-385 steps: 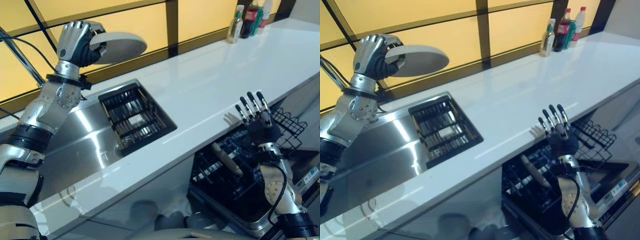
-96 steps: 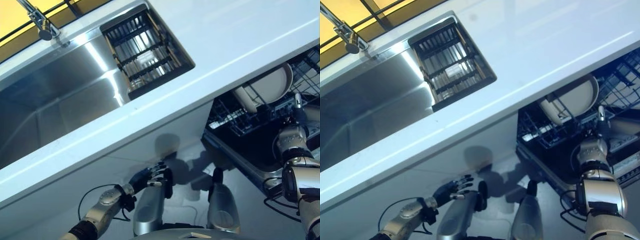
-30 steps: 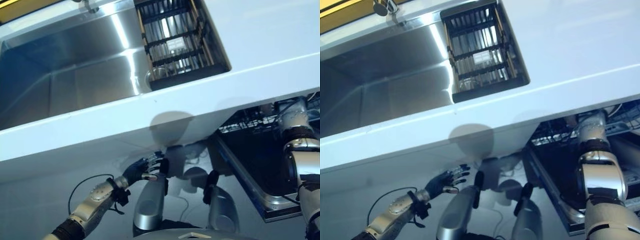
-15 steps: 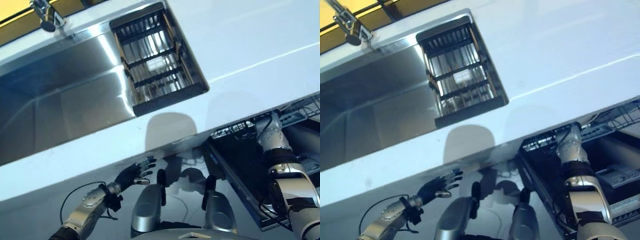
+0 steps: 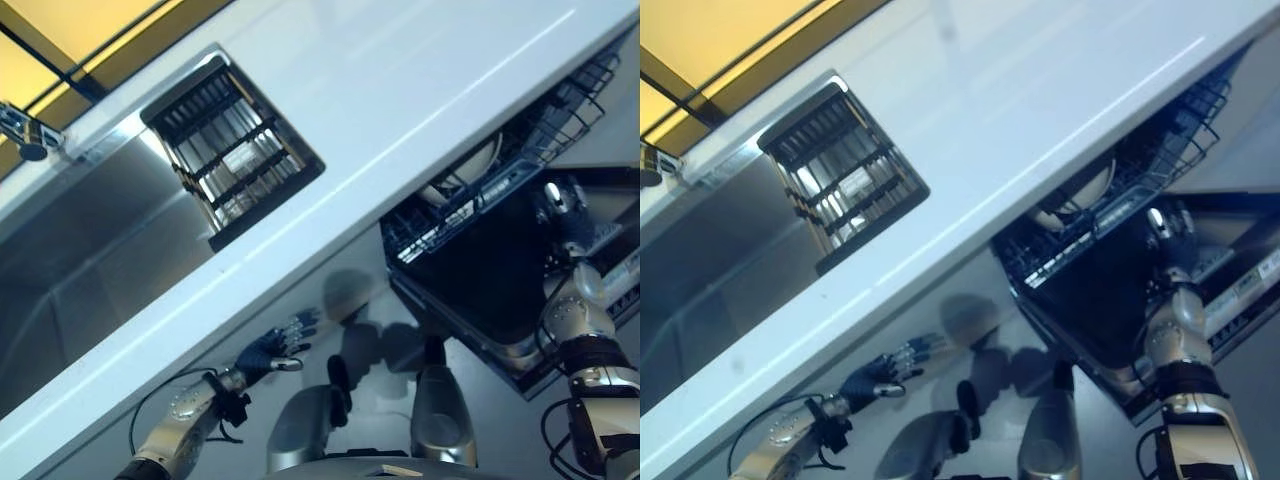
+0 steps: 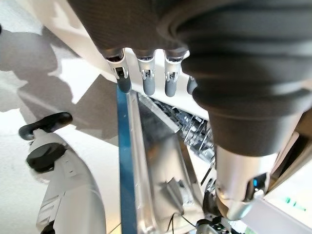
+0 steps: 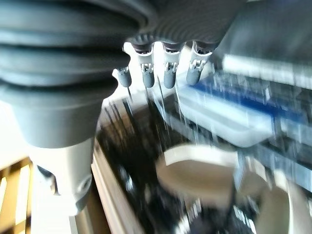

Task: Pick up plates and place into dishwasher.

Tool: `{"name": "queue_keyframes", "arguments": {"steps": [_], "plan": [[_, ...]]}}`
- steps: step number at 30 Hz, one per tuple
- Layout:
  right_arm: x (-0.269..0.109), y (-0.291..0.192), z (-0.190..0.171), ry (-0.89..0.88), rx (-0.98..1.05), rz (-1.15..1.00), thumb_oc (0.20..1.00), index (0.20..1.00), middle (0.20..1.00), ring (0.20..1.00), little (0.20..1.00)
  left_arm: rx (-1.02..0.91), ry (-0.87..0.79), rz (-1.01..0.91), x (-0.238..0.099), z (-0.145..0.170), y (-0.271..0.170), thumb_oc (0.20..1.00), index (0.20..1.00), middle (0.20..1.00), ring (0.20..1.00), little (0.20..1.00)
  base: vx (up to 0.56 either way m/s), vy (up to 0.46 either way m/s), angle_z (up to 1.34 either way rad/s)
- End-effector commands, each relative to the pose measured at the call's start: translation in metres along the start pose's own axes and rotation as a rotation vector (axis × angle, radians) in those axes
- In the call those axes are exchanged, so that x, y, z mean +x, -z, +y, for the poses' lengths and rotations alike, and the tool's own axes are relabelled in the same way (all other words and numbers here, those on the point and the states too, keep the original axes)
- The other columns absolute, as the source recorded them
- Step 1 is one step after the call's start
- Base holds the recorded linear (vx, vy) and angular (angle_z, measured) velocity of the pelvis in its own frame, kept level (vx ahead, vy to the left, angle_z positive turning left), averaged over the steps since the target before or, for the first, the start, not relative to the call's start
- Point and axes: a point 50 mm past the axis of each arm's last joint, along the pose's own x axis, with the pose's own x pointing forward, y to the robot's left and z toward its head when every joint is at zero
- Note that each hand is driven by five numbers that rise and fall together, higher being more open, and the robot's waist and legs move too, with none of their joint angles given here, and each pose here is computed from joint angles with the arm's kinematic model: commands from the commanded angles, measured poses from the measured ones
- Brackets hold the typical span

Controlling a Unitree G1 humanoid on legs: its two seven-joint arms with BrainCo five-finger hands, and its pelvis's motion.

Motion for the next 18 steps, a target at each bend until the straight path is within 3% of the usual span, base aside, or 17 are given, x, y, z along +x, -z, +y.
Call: {"name": "queue_keyframes", "arguments": {"steps": [1,10,18], "plan": [[0.008,-0.029,-0.008,0.0,-0.025,-0.106,1.0,1.0,1.0,1.0,1.0,-0.037,0.026,-0.084,0.002,-0.012,0.0,1.0,1.0,1.0,1.0,1.0,0.0,0.045,-0.1],[0.011,-0.004,-0.015,-0.019,0.159,0.057,1.0,1.0,1.0,1.0,1.0,-0.034,0.056,-0.099,0.01,-0.019,-0.002,1.0,1.0,1.0,1.0,1.0,0.0,0.019,0.01],[0.032,-0.011,-0.013,0.185,0.22,0.133,1.0,1.0,1.0,1.0,1.0,-0.048,0.1,-0.087,0.013,-0.028,-0.001,1.0,1.0,1.0,1.0,1.0,0.05,0.032,0.08]]}}
